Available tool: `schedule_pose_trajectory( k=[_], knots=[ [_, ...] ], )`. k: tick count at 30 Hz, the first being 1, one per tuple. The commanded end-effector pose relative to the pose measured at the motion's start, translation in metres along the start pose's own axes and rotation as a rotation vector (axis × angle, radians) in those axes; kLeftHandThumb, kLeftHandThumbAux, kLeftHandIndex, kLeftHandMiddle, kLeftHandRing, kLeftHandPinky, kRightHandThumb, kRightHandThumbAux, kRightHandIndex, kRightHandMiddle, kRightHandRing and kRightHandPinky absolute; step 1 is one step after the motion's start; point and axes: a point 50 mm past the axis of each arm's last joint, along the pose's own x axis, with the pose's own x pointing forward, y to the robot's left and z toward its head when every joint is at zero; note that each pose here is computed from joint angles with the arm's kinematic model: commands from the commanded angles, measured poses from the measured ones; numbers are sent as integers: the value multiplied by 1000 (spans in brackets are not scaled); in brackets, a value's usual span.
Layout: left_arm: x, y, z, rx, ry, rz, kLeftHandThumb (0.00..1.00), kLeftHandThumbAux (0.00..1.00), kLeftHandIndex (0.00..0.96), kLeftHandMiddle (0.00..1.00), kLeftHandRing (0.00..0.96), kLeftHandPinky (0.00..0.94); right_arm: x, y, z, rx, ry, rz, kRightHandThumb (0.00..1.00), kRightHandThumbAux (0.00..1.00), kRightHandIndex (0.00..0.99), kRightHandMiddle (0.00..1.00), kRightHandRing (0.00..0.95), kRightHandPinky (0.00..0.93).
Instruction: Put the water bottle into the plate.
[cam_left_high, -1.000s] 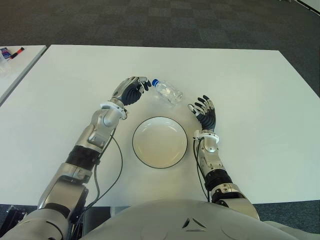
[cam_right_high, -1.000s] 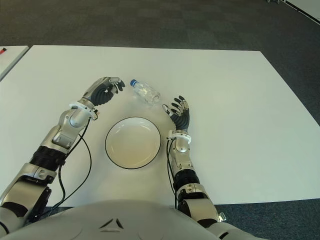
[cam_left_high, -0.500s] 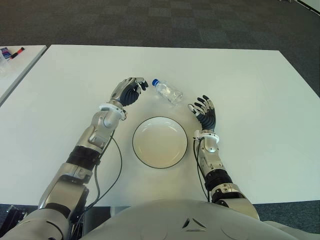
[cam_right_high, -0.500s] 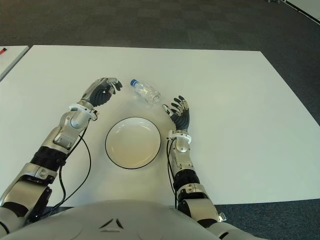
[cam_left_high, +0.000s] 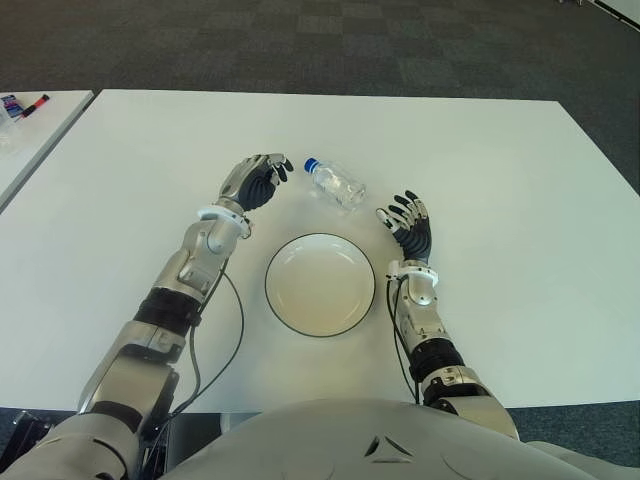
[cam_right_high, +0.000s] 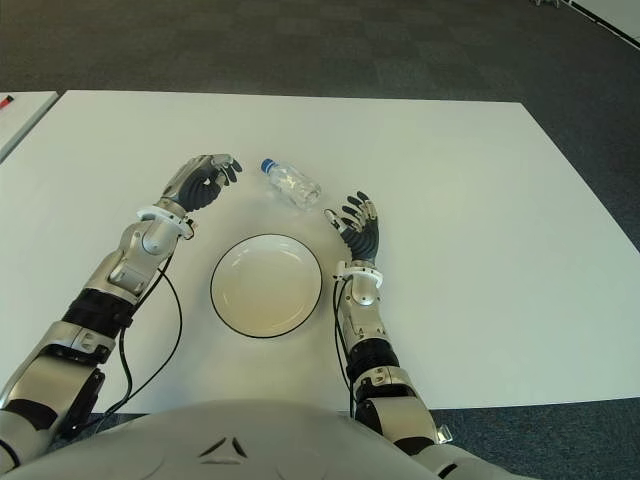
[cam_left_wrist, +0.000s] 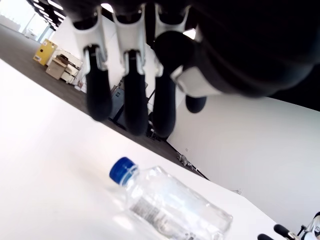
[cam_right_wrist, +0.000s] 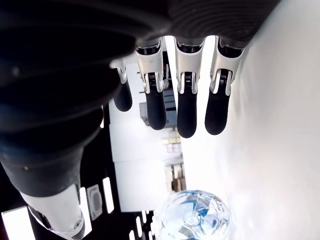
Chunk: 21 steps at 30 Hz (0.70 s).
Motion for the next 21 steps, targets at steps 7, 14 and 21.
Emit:
schedule_pose_trajectory(
  k=[7,14,21],
  knots=[
    [15,0,-3,119,-43,12,802,511,165,280,281,281,-7,20,-6,61,39,9,634,762,146,240,268,323],
    [22,-2,-3,216,-71,5,759,522,85,154,164,191,-8,22,-6,50,39,16,606,767,140,234,261,311],
    [27,-4,-4,315,-94,-38,743,520,44,108,123,173,-9,23,-6,48,41,22,601,769,140,232,259,313]
  ],
)
